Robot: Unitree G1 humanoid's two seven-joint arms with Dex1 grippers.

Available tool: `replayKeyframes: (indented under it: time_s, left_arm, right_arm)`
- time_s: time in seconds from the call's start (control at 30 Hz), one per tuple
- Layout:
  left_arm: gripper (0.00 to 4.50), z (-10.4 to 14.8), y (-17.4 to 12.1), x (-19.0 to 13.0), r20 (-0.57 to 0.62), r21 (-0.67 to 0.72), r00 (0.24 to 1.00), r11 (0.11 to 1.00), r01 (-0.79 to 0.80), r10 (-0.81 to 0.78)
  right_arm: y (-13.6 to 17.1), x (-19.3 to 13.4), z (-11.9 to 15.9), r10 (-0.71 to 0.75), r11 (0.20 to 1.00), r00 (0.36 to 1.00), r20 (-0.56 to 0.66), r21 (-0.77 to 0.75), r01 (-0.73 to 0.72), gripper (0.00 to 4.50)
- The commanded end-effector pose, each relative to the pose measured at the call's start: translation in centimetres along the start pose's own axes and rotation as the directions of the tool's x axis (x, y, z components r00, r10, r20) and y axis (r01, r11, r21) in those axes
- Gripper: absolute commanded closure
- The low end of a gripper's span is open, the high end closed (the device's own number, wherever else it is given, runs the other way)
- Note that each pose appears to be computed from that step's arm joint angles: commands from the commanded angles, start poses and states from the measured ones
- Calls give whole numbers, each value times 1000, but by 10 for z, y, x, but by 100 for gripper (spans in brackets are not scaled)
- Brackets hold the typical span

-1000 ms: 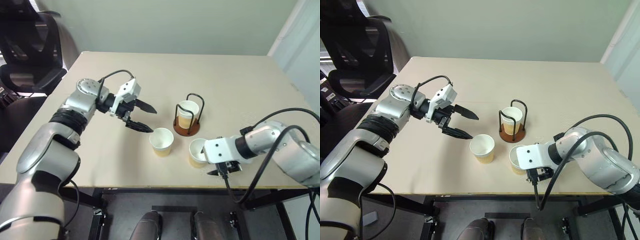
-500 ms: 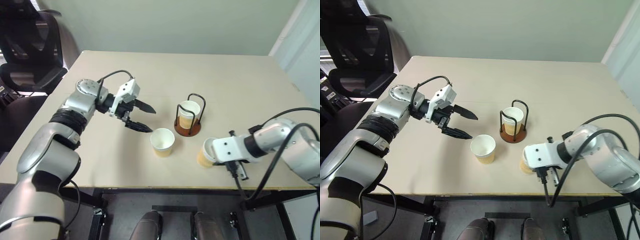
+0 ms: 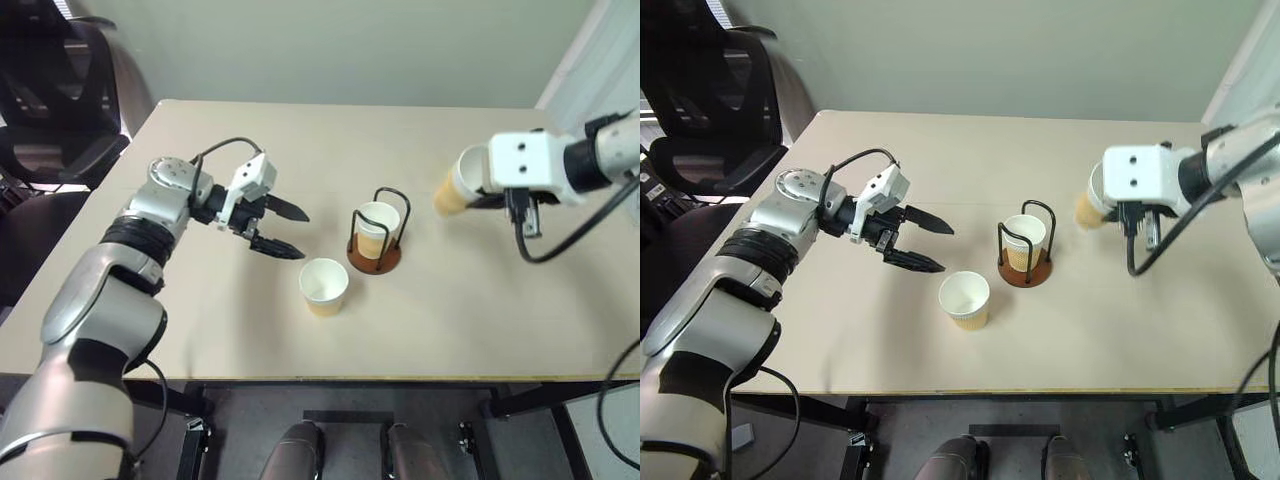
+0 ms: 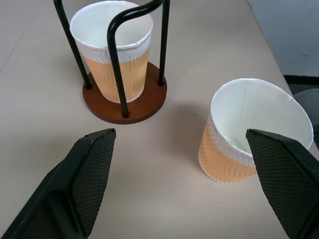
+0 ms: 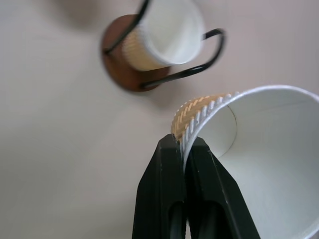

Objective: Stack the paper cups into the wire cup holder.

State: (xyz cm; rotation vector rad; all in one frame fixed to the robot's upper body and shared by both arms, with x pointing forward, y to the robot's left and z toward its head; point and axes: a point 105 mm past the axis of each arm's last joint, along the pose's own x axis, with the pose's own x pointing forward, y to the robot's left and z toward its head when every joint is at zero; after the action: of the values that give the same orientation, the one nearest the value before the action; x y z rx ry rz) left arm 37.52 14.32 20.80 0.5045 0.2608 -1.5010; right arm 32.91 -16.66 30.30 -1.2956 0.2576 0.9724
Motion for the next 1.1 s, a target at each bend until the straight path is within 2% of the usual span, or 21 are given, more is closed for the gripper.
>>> replayKeyframes:
  time_s: [0.03, 0.2, 0.33, 0.7, 1.1]
  left_arm:
    - [0, 15, 2, -7, 24, 45, 1000, 999, -1, 0]
    - [0, 16, 3, -8, 24, 44, 1000, 999, -9, 8]
    - [0, 16, 3, -8, 24, 44, 1000, 999, -10, 8]
    - [0, 16, 2, -6, 32, 45, 999, 999, 1, -2]
    - [0, 16, 0, -8, 44, 48, 999, 999, 1, -3]
  right_arm:
    - [-19, -12, 15, -64, 996, 998, 23, -53, 65, 445]
    - [-29, -7, 47, -58, 994, 990, 126, -86, 69, 445]
    - [-16, 5, 73, 32, 994, 977, 210, -113, -9, 445]
    - [6, 29, 74, 145, 979, 971, 187, -168, -114, 445]
    - [7, 39, 63, 148, 972, 979, 138, -202, -118, 445]
